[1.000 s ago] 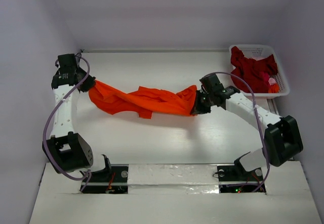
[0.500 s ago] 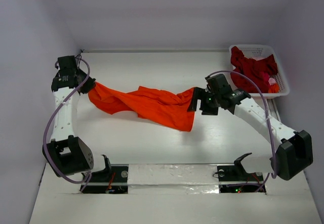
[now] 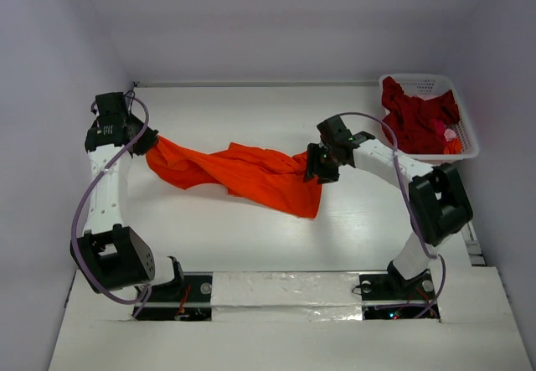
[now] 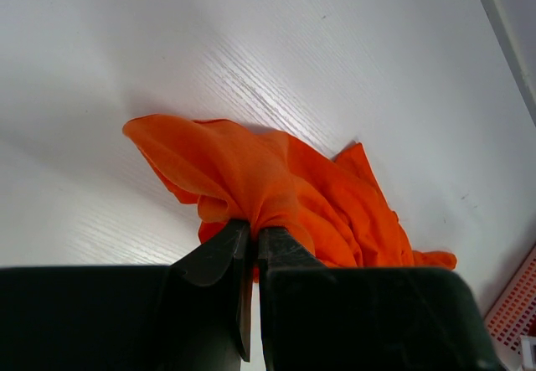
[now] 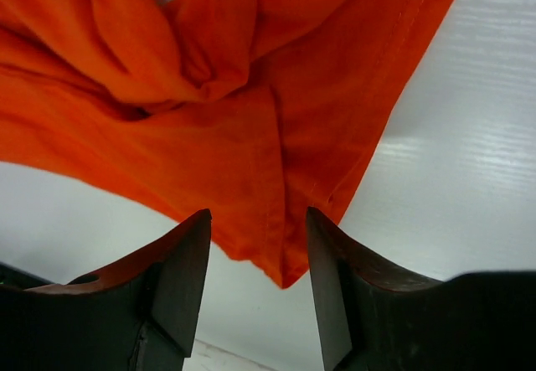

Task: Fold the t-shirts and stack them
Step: Flatten out the tshirt

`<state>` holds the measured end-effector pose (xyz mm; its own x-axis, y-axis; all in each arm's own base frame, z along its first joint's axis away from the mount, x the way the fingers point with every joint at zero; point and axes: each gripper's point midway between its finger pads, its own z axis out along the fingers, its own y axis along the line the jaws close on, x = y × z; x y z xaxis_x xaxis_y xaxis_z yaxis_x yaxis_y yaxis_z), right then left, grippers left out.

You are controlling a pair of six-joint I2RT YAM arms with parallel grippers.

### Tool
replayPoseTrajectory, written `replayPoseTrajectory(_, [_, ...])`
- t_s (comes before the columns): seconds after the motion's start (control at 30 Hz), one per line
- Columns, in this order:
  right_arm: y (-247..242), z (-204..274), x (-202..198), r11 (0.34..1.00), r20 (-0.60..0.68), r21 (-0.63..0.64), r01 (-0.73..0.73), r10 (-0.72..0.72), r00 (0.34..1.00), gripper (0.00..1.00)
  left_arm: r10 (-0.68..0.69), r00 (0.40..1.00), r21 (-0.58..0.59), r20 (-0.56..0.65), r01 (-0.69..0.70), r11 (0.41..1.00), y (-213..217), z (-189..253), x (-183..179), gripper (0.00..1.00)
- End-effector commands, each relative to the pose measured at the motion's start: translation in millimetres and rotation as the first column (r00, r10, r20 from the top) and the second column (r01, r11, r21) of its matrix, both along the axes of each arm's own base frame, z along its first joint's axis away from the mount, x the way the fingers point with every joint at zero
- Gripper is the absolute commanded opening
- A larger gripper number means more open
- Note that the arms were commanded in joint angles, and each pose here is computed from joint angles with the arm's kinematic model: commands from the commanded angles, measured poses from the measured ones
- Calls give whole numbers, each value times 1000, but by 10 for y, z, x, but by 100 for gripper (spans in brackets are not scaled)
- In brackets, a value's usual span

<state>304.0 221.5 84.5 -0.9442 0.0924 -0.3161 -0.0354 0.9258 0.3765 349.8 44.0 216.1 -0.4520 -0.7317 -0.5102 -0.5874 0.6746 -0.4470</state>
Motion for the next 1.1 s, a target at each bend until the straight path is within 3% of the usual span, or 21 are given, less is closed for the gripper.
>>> replayPoseTrajectory(0.0, [156,193,331,999,119,25,-33,29,993,54,5,998,21,65,-6,1000,42,215,26,0])
replayPoseTrajectory(0.37, [337,-106,650,999,98,39,12,-15,995,54,4,998,21,59,-5,1000,45,199,36,0])
replayPoseTrajectory(1.07, [358,-211,558,997,76,73,15,-20,997,54,6,998,26,60,-7,1000,56,206,45,0])
